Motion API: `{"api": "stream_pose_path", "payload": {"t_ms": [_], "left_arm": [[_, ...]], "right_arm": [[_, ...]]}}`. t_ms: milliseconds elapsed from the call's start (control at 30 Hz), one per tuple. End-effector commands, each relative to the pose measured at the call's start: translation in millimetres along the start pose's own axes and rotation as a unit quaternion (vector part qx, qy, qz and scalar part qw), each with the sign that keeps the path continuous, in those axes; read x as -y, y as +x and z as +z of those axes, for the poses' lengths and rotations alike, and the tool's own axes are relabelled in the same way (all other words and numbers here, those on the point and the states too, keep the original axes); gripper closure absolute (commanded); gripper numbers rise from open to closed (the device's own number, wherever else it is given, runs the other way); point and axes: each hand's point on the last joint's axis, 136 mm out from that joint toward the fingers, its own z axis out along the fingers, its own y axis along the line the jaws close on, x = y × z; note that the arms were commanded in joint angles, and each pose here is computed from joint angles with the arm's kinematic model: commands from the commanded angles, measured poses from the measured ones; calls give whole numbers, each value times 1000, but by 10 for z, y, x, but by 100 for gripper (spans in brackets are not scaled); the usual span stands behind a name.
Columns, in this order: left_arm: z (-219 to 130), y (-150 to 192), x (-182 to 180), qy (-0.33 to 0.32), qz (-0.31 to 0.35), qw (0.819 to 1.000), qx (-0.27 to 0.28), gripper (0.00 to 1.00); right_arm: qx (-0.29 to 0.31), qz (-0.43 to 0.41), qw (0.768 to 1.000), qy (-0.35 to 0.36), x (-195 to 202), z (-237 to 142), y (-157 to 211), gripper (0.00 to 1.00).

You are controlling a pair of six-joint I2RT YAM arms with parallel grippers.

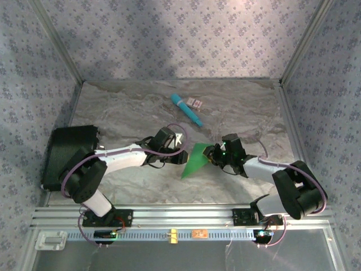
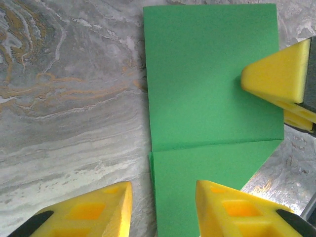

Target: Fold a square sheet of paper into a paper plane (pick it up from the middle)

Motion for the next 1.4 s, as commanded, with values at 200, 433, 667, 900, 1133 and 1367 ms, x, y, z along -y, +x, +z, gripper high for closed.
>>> {"api": "stream_pose_path", "payload": {"t_ms": [200, 433, 667, 900, 1133, 1367], "left_arm": [[19, 190, 259, -33, 131, 991, 4, 47], [119, 374, 297, -143, 247, 958, 14, 41], [218, 392, 325, -195, 300, 934, 13, 41], [315, 415, 270, -228, 310, 923, 5, 47], [312, 412, 228, -239, 313, 919, 6, 60], [306, 416, 238, -237, 312, 920, 8, 69]], "right_arm": [[-30, -31, 999, -9, -74, -10, -22, 89], [-31, -32, 999, -11, -86, -6, -27, 92], [-30, -28, 999, -10, -88, -8, -44, 92], [-29, -24, 999, -8, -94, -11, -61, 93], [-28, -21, 999, -8, -88, -11, -70, 93], [-29, -18, 999, -10, -94, -10, -67, 93]]}}
